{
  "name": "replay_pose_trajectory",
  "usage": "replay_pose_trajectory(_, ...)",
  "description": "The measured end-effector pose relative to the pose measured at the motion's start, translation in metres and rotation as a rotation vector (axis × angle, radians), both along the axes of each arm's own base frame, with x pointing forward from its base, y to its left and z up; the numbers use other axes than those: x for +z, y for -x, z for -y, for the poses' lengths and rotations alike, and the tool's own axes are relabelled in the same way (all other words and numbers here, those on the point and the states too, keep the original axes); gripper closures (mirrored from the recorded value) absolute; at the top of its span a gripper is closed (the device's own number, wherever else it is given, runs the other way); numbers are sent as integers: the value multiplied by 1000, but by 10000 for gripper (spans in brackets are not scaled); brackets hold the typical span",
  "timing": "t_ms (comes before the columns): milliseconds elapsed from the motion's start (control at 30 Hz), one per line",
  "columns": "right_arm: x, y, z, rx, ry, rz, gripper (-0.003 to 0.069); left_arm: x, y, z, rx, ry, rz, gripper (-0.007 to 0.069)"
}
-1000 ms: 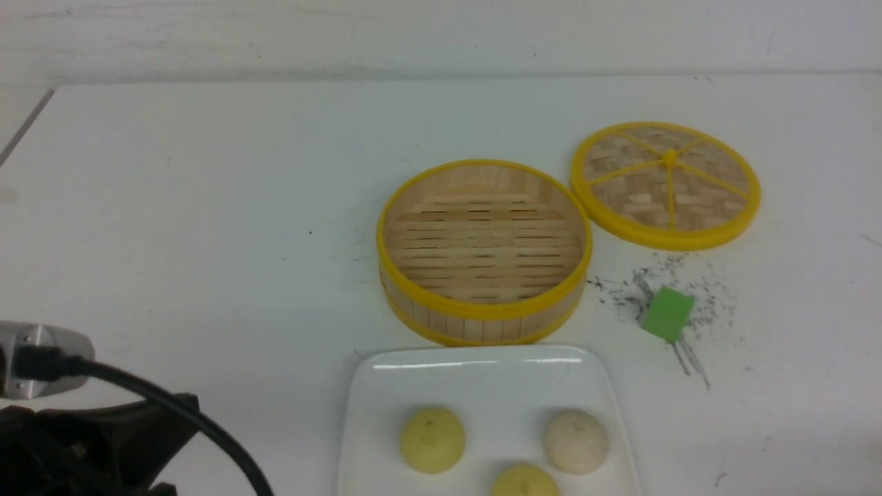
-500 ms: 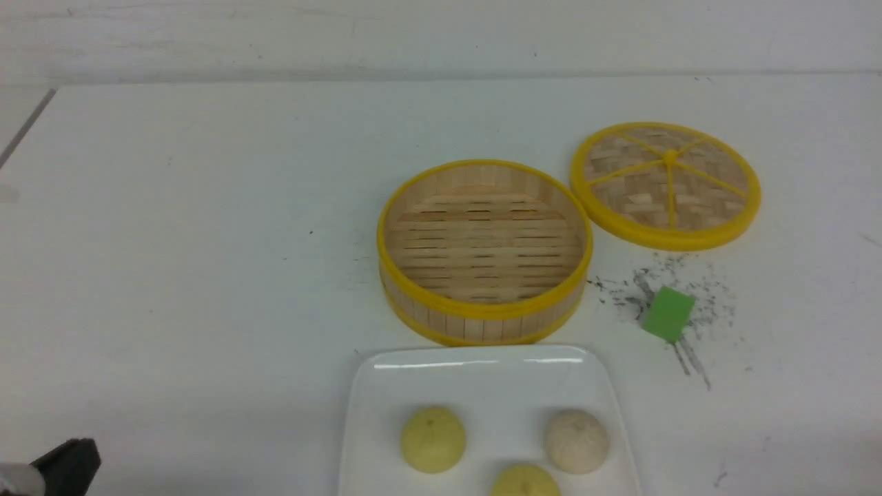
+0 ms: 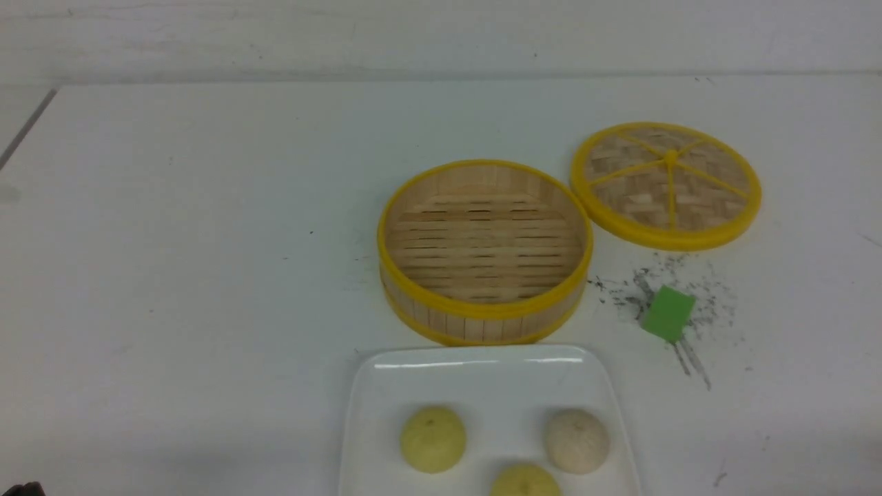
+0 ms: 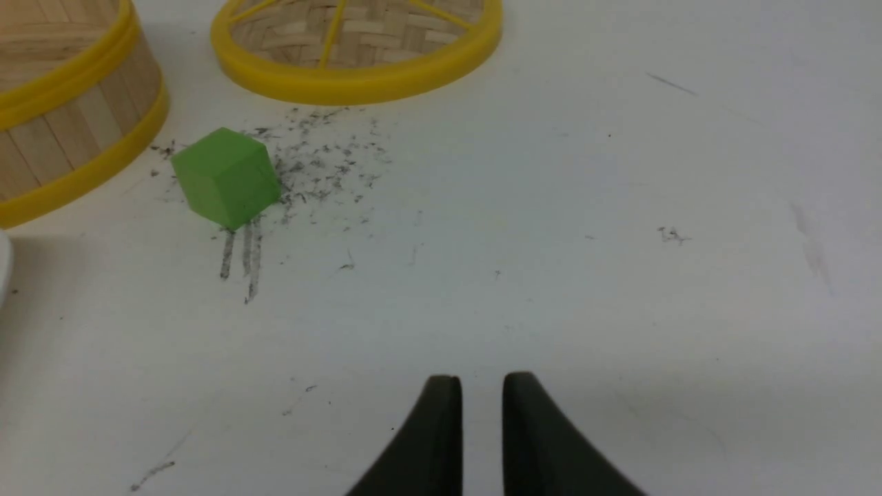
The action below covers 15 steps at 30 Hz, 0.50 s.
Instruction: Put the steamed buns into the plate on the white tablecloth.
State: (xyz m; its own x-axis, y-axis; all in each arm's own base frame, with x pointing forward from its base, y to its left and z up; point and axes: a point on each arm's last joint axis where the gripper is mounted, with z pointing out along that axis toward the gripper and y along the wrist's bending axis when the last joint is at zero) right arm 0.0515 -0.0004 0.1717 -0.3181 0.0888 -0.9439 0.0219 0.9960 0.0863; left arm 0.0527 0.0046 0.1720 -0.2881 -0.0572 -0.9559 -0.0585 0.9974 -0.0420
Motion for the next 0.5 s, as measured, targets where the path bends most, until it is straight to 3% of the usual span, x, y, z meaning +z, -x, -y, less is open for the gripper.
replay_pose_trajectory(233,0,0,0,0,0,0,535,0,1,-4,76,1,-4,552)
replay_pose_trajectory(500,0,0,0,0,0,0,526,0,0,-2,30,-4,-5,544)
